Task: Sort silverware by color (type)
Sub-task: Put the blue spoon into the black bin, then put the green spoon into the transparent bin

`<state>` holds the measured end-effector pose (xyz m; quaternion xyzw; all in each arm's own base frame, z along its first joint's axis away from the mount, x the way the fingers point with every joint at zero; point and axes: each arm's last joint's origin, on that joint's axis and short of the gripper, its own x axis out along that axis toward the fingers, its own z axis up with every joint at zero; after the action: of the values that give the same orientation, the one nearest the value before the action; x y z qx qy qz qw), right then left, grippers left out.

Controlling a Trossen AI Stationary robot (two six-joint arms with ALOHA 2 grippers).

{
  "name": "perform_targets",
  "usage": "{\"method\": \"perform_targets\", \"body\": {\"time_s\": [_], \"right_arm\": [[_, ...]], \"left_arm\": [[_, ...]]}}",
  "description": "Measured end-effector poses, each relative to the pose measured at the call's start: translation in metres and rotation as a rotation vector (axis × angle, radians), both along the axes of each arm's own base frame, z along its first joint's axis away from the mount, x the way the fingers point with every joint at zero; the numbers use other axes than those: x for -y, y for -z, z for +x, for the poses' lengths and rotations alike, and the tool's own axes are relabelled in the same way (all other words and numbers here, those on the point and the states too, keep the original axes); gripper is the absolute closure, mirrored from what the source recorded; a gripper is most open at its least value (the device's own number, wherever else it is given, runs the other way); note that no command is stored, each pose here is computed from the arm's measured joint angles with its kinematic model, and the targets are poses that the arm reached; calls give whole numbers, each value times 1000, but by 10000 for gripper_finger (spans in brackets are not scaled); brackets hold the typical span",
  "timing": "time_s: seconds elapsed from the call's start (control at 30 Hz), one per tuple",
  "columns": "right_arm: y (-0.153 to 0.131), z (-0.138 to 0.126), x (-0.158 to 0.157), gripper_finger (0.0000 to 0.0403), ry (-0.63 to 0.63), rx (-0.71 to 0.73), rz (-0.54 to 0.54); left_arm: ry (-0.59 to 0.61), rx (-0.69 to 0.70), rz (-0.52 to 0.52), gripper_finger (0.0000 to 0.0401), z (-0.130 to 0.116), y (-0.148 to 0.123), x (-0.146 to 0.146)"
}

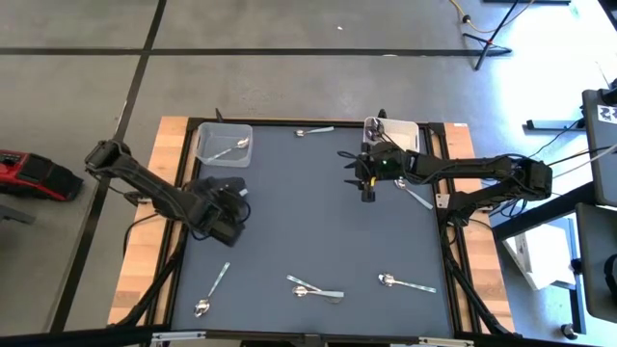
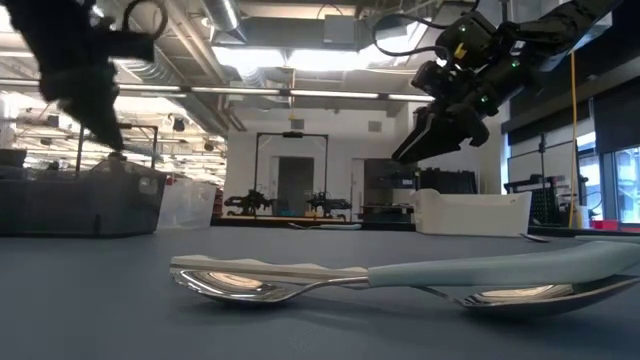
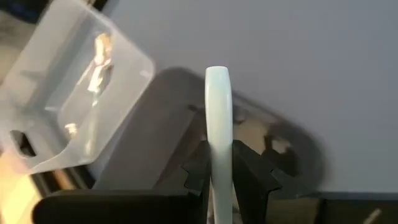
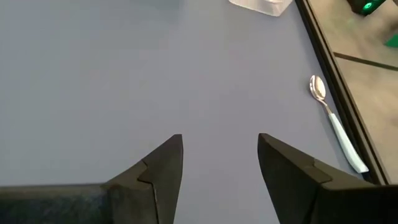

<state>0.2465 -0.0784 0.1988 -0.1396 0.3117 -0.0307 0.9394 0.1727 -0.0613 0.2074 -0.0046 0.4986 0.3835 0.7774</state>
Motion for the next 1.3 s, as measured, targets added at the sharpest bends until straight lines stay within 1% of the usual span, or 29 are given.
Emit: {"method": "perform_targets", "body": {"time_s": [0.13,0.23,0.3,0.4,0.53,0.6,0.7,0.83,0.93,1.0,1.13,1.2,1.3], "right_arm": [[0,1,0,205,-8,10,2],[0,1,0,205,-20,17,9],[-1,2,0,205,-26,21,12],[-1,2,0,205,-28,26,12],[-1,2,0,205,-28,25,12],[-1,2,0,205,-28,23,12],[-1,2,0,205,-28,22,13],[-1,2,0,205,-28,24,12],[-1,2,0,205,-28,24,13],[-1,2,-1,205,-27,25,18],[-1,2,-3,205,-63,35,83],[0,2,-7,205,-102,37,133],[1,5,-20,205,-171,17,156]], "left_arm": [[-8,-22,19,354,-7,17,-4],[-13,-31,24,350,-10,24,-5],[-33,-12,34,342,-11,25,-6],[-50,12,49,322,-11,26,-7],[-54,23,43,291,-10,25,-6],[-54,34,28,281,-8,21,-5],[-35,65,2,276,0,9,0],[59,167,15,276,15,-11,10],[167,271,31,275,29,-20,20],[259,323,36,275,37,-23,28],[401,424,33,275,55,-23,43],[438,477,17,275,66,-21,49],[491,508,-35,275,82,-10,60]]}}
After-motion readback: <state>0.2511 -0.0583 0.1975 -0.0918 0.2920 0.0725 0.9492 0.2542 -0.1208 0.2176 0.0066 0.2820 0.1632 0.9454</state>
